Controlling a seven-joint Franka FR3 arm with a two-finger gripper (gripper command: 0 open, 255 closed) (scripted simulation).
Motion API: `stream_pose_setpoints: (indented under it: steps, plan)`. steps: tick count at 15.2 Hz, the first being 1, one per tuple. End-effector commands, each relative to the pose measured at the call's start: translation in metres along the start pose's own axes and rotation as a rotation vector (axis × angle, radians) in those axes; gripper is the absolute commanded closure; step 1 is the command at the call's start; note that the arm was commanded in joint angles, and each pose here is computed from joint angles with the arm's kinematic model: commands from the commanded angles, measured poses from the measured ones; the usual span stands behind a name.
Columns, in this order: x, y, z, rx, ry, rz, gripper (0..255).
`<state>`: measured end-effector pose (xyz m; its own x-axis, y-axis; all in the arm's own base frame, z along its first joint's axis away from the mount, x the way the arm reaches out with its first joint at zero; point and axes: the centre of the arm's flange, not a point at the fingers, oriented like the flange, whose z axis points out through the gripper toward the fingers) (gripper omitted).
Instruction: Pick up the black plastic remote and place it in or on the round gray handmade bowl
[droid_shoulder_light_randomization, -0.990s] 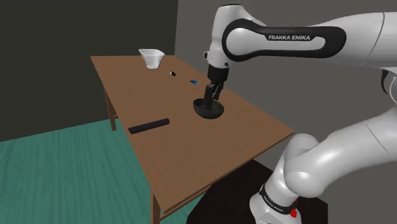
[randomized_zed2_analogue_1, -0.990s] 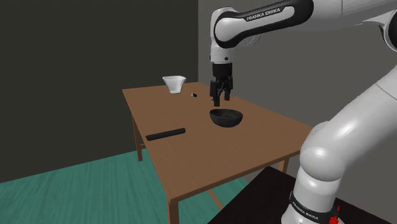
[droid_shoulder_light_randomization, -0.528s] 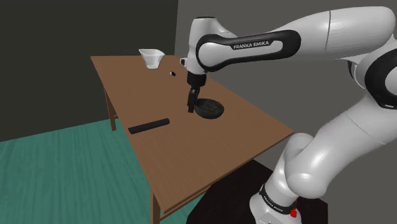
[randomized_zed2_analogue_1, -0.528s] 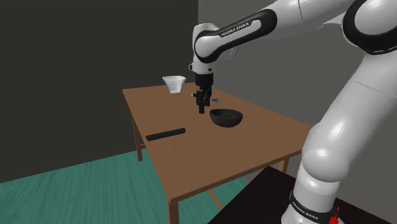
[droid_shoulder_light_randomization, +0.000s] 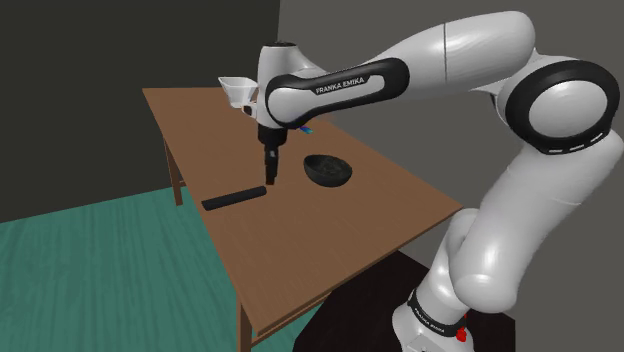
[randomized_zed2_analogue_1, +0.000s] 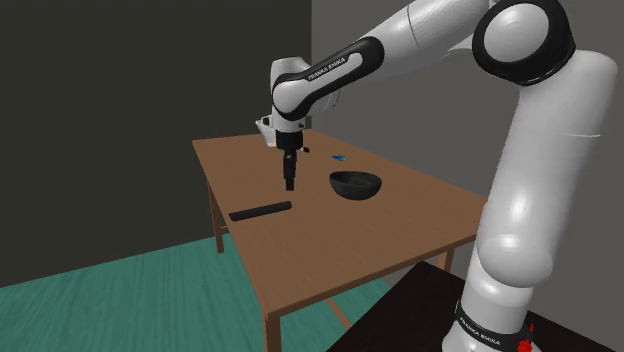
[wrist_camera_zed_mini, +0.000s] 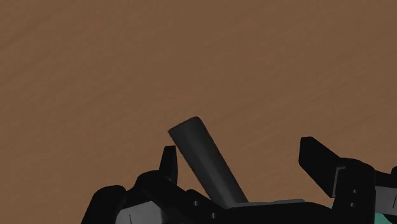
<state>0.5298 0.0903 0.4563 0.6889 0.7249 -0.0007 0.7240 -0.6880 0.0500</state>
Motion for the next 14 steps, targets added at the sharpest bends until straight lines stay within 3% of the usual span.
stream_pose_setpoints:
  steps: [1,8,14]
  plan:
    - [0.024,0.004,0.012,-0.007,0.009,-0.085,0]
    - [0.103,-0.01,0.048,-0.029,0.035,-0.369,0]
    - [0.106,-0.01,0.075,-0.029,0.036,-0.374,0]
